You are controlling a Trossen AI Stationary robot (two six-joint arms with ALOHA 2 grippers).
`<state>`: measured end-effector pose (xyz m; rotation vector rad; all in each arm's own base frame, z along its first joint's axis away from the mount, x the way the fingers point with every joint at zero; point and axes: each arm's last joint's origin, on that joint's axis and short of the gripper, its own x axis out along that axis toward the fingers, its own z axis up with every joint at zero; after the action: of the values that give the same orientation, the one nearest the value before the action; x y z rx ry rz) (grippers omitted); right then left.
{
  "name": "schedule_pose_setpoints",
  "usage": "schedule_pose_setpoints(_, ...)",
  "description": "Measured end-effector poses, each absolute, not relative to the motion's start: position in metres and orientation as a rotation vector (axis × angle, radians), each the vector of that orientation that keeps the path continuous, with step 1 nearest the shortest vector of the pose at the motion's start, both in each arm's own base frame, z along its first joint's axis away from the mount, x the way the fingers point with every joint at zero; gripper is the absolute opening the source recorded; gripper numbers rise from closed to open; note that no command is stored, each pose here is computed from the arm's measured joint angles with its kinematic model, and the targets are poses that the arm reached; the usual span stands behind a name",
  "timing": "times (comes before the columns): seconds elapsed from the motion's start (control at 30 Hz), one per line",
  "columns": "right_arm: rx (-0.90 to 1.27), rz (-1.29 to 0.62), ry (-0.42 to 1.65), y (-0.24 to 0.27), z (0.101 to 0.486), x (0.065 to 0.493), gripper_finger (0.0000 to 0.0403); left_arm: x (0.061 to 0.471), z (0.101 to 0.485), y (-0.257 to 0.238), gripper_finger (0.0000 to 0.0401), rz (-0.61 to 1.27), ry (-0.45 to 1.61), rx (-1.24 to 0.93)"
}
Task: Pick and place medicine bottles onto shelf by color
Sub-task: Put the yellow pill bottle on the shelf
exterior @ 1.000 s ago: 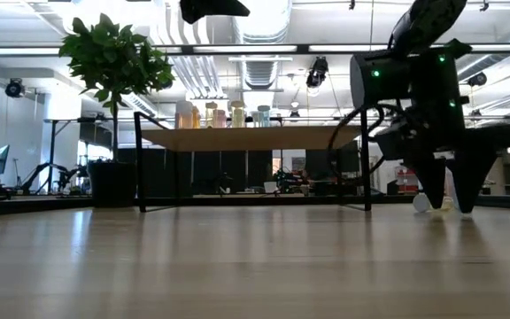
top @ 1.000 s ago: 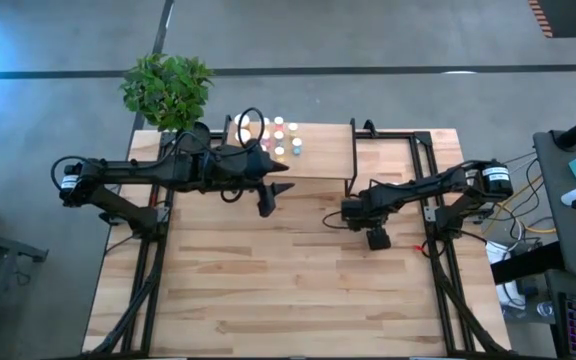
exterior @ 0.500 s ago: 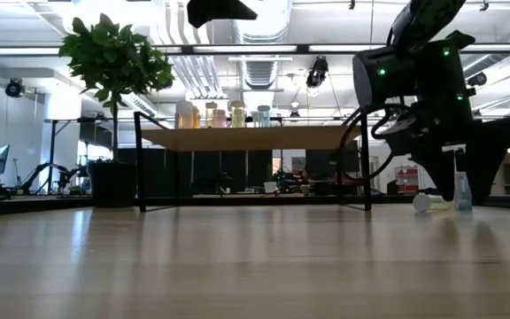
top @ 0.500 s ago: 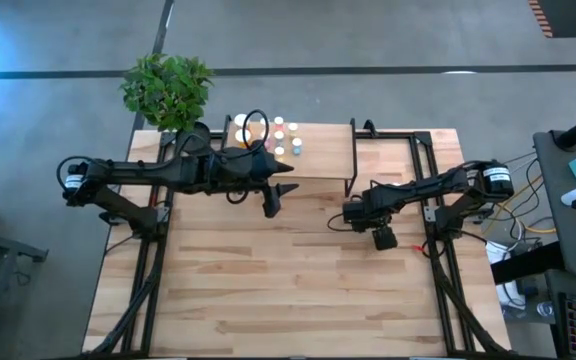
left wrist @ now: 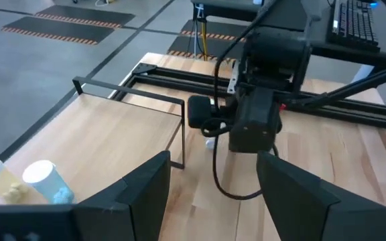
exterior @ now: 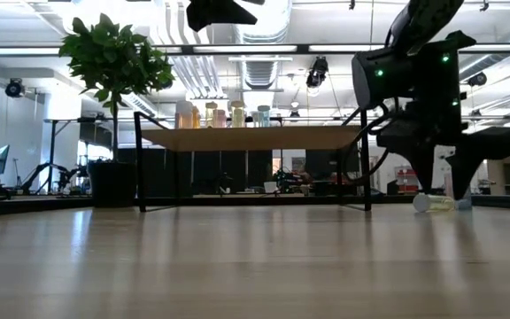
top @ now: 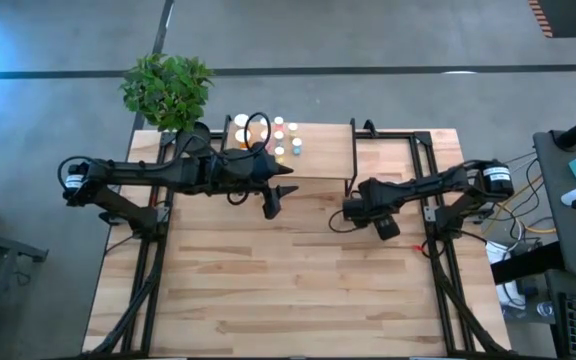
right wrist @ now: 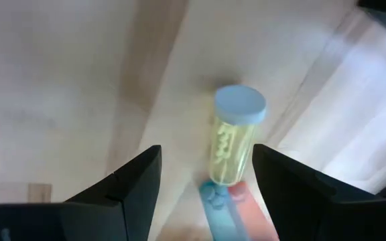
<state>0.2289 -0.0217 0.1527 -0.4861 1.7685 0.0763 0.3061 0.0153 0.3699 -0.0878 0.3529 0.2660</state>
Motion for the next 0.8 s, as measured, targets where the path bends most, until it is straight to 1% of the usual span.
schedule_pose_setpoints(0.17, -0.435, 0.063, 1.801, -0.039, 0.147, 0.224, 0.0226, 0.308, 0.368, 0.015, 0.0206, 0.265, 0.361, -0.087)
schedule_pose_setpoints(0.4, -0.472, 0.139, 1.794, -0.053, 0.144, 0.222, 0.0226, 0.310, 0.365, 0.015, 0.0206, 0.265, 0.369, -0.087)
schedule_pose_setpoints(0.5, -0.454, 0.183, 1.777, -0.058, 0.138, 0.219, 0.0226, 0.310, 0.365, 0.015, 0.0206, 0.265, 0.368, -0.088)
schedule_pose_setpoints(0.63, -0.436, 0.185, 1.760, -0.062, 0.132, 0.215, 0.0226, 0.310, 0.365, 0.015, 0.0206, 0.265, 0.368, -0.089)
schedule_pose_setpoints(0.8, -0.418, 0.198, 1.746, -0.061, 0.131, 0.215, 0.0222, 0.311, 0.365, 0.017, 0.0206, 0.340, 0.362, -0.095)
